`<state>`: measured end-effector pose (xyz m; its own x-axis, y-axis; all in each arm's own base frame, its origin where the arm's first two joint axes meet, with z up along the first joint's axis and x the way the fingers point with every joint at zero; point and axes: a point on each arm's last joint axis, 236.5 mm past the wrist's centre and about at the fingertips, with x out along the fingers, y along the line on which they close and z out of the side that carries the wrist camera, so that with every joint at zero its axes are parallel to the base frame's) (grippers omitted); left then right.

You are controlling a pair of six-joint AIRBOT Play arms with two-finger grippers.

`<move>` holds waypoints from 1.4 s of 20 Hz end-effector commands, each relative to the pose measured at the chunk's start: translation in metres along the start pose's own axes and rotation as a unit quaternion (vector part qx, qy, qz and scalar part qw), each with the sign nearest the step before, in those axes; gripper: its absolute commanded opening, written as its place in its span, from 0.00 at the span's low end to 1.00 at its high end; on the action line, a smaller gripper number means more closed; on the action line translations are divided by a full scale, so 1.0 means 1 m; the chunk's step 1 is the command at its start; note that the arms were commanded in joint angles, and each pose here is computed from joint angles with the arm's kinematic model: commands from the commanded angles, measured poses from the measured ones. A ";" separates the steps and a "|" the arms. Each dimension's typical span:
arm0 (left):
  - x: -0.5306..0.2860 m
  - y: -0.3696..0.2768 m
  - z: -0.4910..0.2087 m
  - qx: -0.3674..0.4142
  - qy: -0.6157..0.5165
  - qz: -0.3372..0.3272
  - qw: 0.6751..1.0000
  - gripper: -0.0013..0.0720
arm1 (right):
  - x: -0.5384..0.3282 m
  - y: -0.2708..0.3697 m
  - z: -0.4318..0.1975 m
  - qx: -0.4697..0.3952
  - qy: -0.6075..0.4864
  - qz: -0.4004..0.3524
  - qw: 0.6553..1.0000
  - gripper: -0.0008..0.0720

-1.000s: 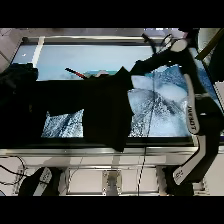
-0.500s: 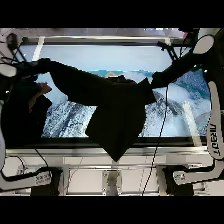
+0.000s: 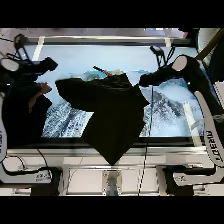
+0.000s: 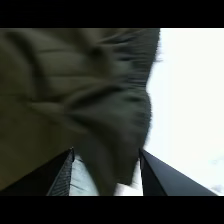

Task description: Fold the clothes and pants, and hang the long-sleeved shirts on hangers.

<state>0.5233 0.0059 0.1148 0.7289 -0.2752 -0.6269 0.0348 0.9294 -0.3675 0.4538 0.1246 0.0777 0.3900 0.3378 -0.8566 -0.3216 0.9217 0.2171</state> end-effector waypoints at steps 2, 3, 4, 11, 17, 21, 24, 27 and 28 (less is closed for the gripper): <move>-0.090 0.049 -0.111 -0.055 0.168 0.039 0.984 0.68 | -0.071 -0.079 -0.028 0.053 0.006 -0.081 0.995 0.64; -0.097 0.053 -0.147 -0.076 0.178 0.047 0.980 0.68 | -0.081 -0.089 -0.044 0.076 0.011 -0.084 0.994 0.64; -0.099 0.051 -0.183 -0.095 0.182 0.049 0.977 0.68 | -0.083 -0.095 -0.063 0.098 0.017 -0.083 0.992 0.64; -0.069 -0.048 -0.320 -0.073 0.163 -0.104 0.979 0.95 | -0.045 -0.058 -0.116 0.167 0.018 0.010 0.986 0.94; -0.051 -0.105 -0.379 -0.015 0.260 -0.193 0.946 0.99 | -0.045 -0.058 -0.116 0.165 0.018 0.010 0.986 0.94; -0.039 -0.127 -0.398 -0.010 0.295 -0.213 0.931 0.88 | -0.045 -0.059 -0.116 0.164 0.018 0.008 0.986 0.94; -0.030 -0.130 -0.381 0.020 0.282 -0.213 0.935 0.03 | -0.045 -0.059 -0.116 0.164 0.018 0.007 0.986 0.93; -0.013 -0.079 -0.305 0.037 0.233 -0.115 0.965 0.03 | -0.045 -0.064 -0.121 0.147 0.026 -0.005 0.989 0.93; -0.013 -0.040 -0.268 0.027 0.212 -0.044 0.976 0.03 | -0.045 -0.065 -0.122 0.146 0.027 -0.007 0.989 0.93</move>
<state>0.2804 -0.1640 -0.0616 0.2663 -0.6209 -0.7372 0.2441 0.7834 -0.5716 0.3541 0.0301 0.0474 0.3500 0.3384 -0.8735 -0.0406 0.9371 0.3468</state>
